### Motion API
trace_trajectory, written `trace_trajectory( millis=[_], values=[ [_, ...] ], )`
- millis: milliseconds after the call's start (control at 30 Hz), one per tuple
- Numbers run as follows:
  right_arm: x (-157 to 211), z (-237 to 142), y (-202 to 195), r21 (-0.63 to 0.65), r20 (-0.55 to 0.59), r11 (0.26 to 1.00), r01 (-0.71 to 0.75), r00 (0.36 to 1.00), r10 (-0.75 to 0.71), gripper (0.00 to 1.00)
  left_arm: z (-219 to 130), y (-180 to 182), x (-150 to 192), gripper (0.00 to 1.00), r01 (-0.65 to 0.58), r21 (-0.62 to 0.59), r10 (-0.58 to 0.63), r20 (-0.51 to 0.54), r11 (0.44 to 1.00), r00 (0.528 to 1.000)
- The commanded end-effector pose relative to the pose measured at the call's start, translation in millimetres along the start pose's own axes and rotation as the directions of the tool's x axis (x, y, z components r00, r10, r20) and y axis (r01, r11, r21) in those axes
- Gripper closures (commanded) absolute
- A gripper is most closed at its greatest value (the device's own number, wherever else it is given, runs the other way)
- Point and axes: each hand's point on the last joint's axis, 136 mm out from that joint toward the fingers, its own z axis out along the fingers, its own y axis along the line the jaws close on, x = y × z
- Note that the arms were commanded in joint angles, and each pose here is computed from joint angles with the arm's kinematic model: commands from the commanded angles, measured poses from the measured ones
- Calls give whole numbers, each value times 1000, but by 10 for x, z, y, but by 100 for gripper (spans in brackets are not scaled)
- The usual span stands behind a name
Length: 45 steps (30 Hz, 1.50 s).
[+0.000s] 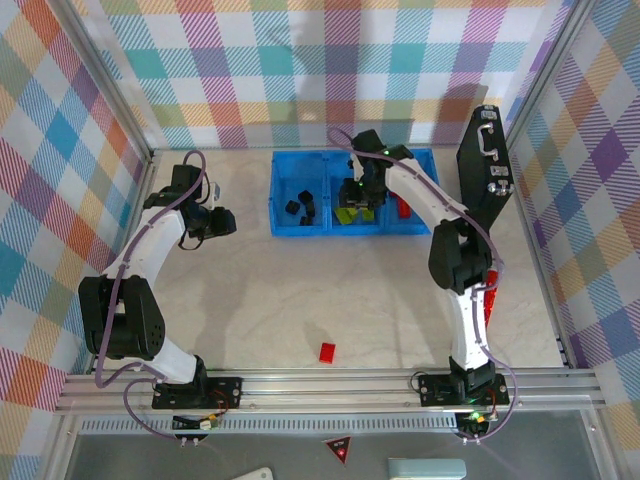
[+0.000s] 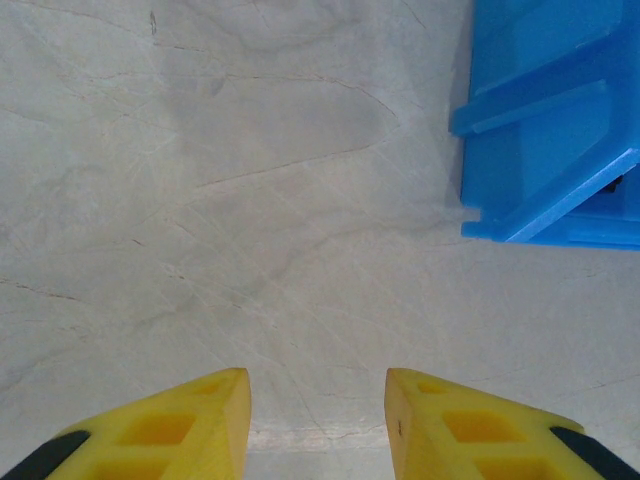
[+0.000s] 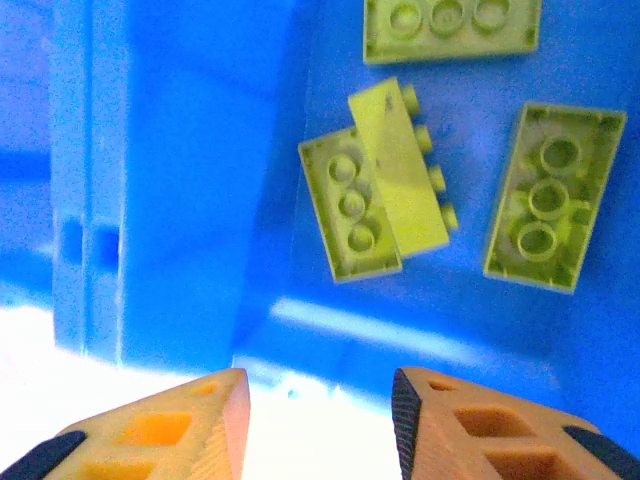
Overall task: Sort the legos into containers by color
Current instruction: Place the lego in the container, then pick up the lego from the bottom-center of the table.
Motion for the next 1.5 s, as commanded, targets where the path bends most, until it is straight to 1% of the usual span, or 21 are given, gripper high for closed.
trace_trajectory(
  millis=[0, 67, 167, 267, 367, 433, 533, 733, 833, 867, 900, 967, 1033, 1067, 1100, 1133, 1200, 1267, 1333, 1467],
  values=[
    [151, -178, 113, -6, 13, 998, 61, 998, -61, 56, 22, 25, 13, 60, 3, 14, -3, -11, 1000, 1000],
    [293, -215, 138, 5, -1, 993, 114, 993, -114, 56, 23, 18, 16, 60, 2, 16, -2, -12, 1000, 1000],
    [548, -255, 201, 15, -36, 970, 241, 970, -240, 55, 23, 15, 19, 60, 2, 18, -2, -13, 1000, 1000],
    [833, -267, 286, 1, -78, 916, 401, 913, -400, 54, 19, 13, 17, 60, 1, 19, -1, -12, 1000, 1000],
    [1114, -271, 409, -36, -118, 843, 536, 836, -536, 52, 15, 20, 14, 60, 1, 15, -1, -11, 1000, 1000],
    [1328, -262, 493, -53, -147, 768, 638, 756, -638, 51, 13, 22, 13, 60, 3, 15, -2, -10, 1000, 1000],
    [1586, -254, 587, -76, -166, 676, 733, 659, -734, 50, 26, 27, 18, 60, 2, 13, -2, -14, 1000, 1000],
    [2079, -278, 815, -151, -155, 516, 843, 495, -855, 49, 45, 34, 24, 60, 3, 11, -3, -19, 1000, 1000],
    [2279, -293, 877, -174, -160, 472, 864, 448, -880, 48, 41, 39, 22, 60, 3, 7, -3, -19, 1000, 1000],
    [2326, -293, 880, -174, -169, 474, 863, 448, -878, 47, 49, 39, 25, 60, 3, 8, -3, -21, 1000, 1000],
    [2340, -281, 877, -162, -186, 502, 850, 473, -861, 47, 52, 45, 29, 60, 4, 5, -4, -22, 1000, 1000],
    [2306, -257, 850, -113, -229, 603, 790, 570, -789, 48, 55, 44, 29, 60, 4, 6, -4, -23, 1000, 1000],
    [2228, -209, 778, 14, -276, 742, 670, 716, -642, 50, 54, 46, 24, 60, 3, 4, -3, -22, 1000, 1000],
    [2232, -201, 770, 41, -287, 788, 614, 763, -579, 51, 57, 43, 26, 60, 3, 5, -3, -24, 1000, 1000],
    [2230, -192, 730, 103, -290, 852, 513, 835, -468, 51, 56, 49, 23, 60, 3, 3, -3, -23, 1000, 1000],
    [2239, -193, 693, 152, -282, 902, 404, 892, -352, 51, 57, 52, 23, 60, 3, 1, -2, -24, 1000, 1000],
    [2351, -164, 768, 145, -273, 953, 264, 937, -218, 49, 53, 57, 18, 60, 0, -3, 0, -22, 1000, 1000],
    [2418, -155, 806, 185, -243, 971, 153, 964, -106, 49, 56, 65, 23, 60, -1, -7, 1, -24, 1000, 1000],
    [2463, -166, 791, 253, -211, 966, 57, 977, -2, 48, 61, 60, 27, 60, 1, -4, -1, -26, 1000, 1000],
    [2633, -150, 739, 344, -189, 936, -72, 971, 144, 45, 61, 42, 22, 60, 3, 6, -3, -26, 1000, 1000]
  ],
)
